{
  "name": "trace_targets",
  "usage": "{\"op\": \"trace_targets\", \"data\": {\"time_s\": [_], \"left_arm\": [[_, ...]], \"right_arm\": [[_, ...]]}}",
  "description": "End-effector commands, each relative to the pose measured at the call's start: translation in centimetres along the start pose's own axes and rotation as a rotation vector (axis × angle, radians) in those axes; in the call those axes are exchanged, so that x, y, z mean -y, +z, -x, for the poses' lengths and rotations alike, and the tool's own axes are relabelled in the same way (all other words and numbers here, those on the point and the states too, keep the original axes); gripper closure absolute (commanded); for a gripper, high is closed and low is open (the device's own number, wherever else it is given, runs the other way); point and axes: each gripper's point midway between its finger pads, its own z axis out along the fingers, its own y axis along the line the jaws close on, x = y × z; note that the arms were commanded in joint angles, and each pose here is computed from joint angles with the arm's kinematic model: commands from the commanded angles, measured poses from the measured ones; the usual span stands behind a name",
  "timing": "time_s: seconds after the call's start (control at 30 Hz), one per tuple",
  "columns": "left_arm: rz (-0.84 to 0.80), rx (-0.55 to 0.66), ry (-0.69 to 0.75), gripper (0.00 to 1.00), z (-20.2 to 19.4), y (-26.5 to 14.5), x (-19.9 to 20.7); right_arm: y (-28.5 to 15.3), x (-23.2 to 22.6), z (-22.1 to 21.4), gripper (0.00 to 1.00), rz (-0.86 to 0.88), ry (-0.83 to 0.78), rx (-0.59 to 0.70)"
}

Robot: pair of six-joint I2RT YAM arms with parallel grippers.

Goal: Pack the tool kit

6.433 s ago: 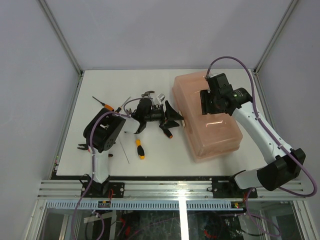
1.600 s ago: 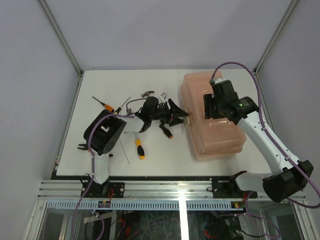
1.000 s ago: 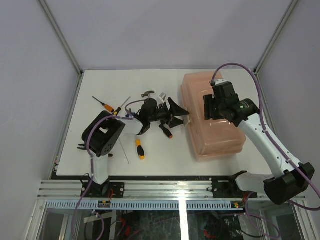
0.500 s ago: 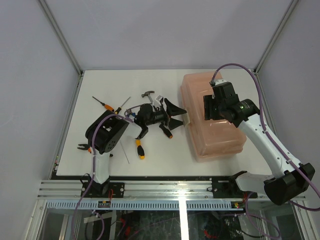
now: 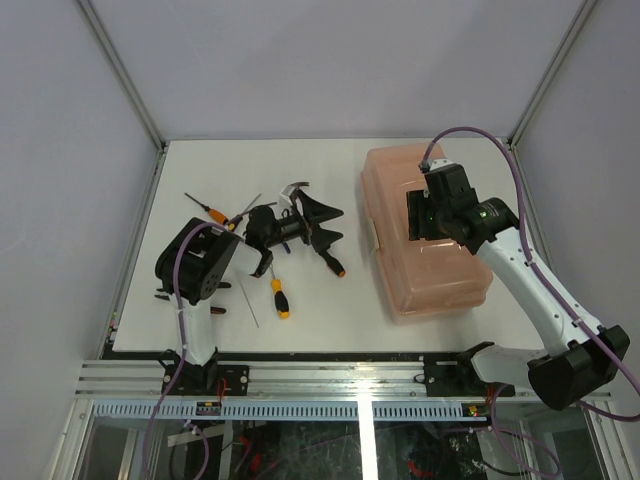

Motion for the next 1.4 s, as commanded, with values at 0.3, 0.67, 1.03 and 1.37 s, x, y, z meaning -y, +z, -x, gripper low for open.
{"op": "trace_targets", "data": {"time_s": [0.3, 0.67, 1.03, 1.37], "left_arm": [[-0.064, -0.03, 0.114, 0.11, 0.3, 0.7, 2.4], [-0.049, 0.068, 0.177, 0.14, 7.9, 5.1, 1.8], [0.034, 0.066, 0.193, 0.14, 9.5, 4.4, -2.9], [0.119, 0.039, 0.157, 0.15, 8.1, 4.2, -7.0]], "right_arm": [[-4.6, 2.5, -0.4, 0.28, -0.103, 0.054, -0.12], [-7.0, 11.5, 5.0, 0.24, -0.3, 0.078, -0.056], [-3.4, 12.0, 8.8, 0.23, -0.205, 0.075, -0.095], [-1.8, 9.7, 9.2, 0.26, -0.072, 0.106, -0.105]]}}
